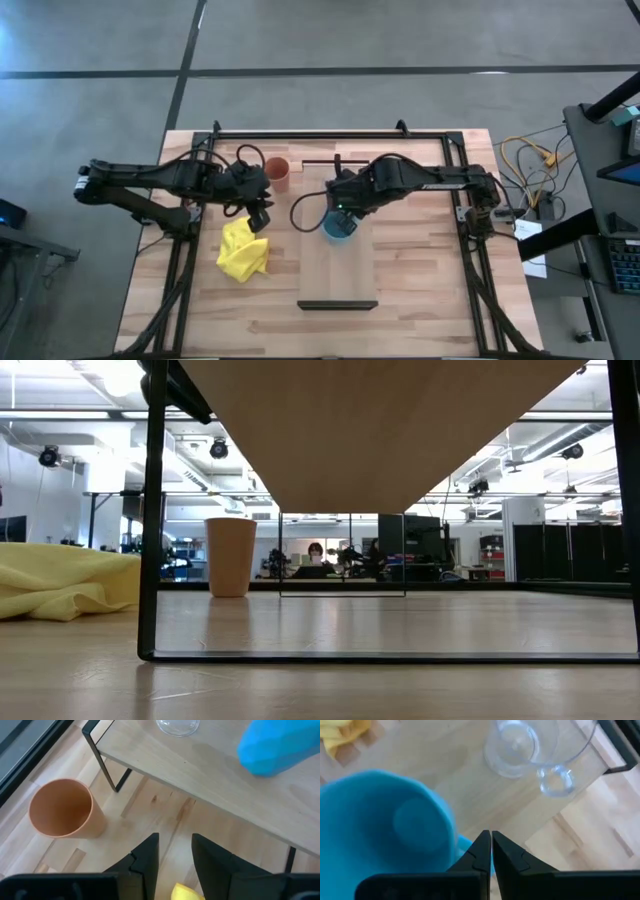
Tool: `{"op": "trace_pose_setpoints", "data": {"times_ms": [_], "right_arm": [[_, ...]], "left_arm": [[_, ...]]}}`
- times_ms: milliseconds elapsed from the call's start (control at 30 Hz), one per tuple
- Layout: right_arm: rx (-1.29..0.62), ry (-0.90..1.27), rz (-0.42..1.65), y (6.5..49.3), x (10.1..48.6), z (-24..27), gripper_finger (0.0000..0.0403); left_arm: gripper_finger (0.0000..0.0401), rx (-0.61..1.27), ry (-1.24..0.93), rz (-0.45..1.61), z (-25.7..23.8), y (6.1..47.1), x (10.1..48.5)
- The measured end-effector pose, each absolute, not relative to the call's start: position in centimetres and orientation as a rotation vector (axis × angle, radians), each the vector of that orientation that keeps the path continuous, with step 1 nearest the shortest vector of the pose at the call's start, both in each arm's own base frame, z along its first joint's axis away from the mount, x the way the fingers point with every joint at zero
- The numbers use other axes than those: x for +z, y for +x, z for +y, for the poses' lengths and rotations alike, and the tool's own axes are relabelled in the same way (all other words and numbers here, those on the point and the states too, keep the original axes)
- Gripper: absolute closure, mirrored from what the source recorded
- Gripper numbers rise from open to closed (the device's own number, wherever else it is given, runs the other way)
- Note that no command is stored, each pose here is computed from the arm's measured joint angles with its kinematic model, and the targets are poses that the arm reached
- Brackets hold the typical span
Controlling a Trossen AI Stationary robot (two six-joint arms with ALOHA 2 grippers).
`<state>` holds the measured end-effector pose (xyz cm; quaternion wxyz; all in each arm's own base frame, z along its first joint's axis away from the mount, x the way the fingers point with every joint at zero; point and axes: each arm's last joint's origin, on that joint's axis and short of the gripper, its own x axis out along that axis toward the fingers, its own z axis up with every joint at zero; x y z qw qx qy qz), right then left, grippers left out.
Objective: Stack small to large cups/mugs on shelf
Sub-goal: Put the blue mug on the shelf
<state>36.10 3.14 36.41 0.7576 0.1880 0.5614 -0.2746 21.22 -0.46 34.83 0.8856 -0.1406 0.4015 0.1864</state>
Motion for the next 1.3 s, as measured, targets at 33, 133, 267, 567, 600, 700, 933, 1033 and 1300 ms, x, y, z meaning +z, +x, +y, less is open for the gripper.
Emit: {"op": "trace_pose_setpoints", "data": {"times_ms": [33,133,267,567,600,700,933,1033,1300], "right_arm": [[-0.602,0.411,1.228,36.1,36.3,3.1,0.0394],[-0.594,0.420,1.248,36.0,36.0,3.2,0.0394],[-0.586,0.453,1.271,35.9,35.7,3.3,0.0394],[-0.593,0.494,1.252,35.8,36.0,4.3,0.0394],[-0.594,0.496,1.251,35.8,36.0,4.5,0.0394],[-0.597,0.514,1.250,35.8,36.0,4.9,0.0394],[-0.605,0.510,1.241,35.7,36.0,5.4,0.0394],[-0.642,0.467,1.206,35.6,36.1,5.1,0.0394],[-0.748,0.407,1.049,34.1,38.7,3.3,0.0394]], "left_arm": [[0.0299,0.388,-0.293,0.834,-0.5,21.2,34.8],[0.0299,0.387,-0.293,0.833,-0.5,21.2,34.9],[0.0299,0.387,-0.293,0.833,-0.5,21.2,34.9],[0.0299,0.387,-0.292,0.833,-0.5,21.2,34.9],[0.0299,0.387,-0.292,0.833,-0.5,21.2,34.9],[0.0299,0.387,-0.292,0.833,-0.5,21.2,34.9],[0.0299,0.387,-0.293,0.829,-0.5,21.2,34.9],[0.0299,0.386,-0.293,0.828,-0.5,21.3,34.9],[0.0299,0.398,-0.287,0.823,-0.4,21.3,34.9]]}}
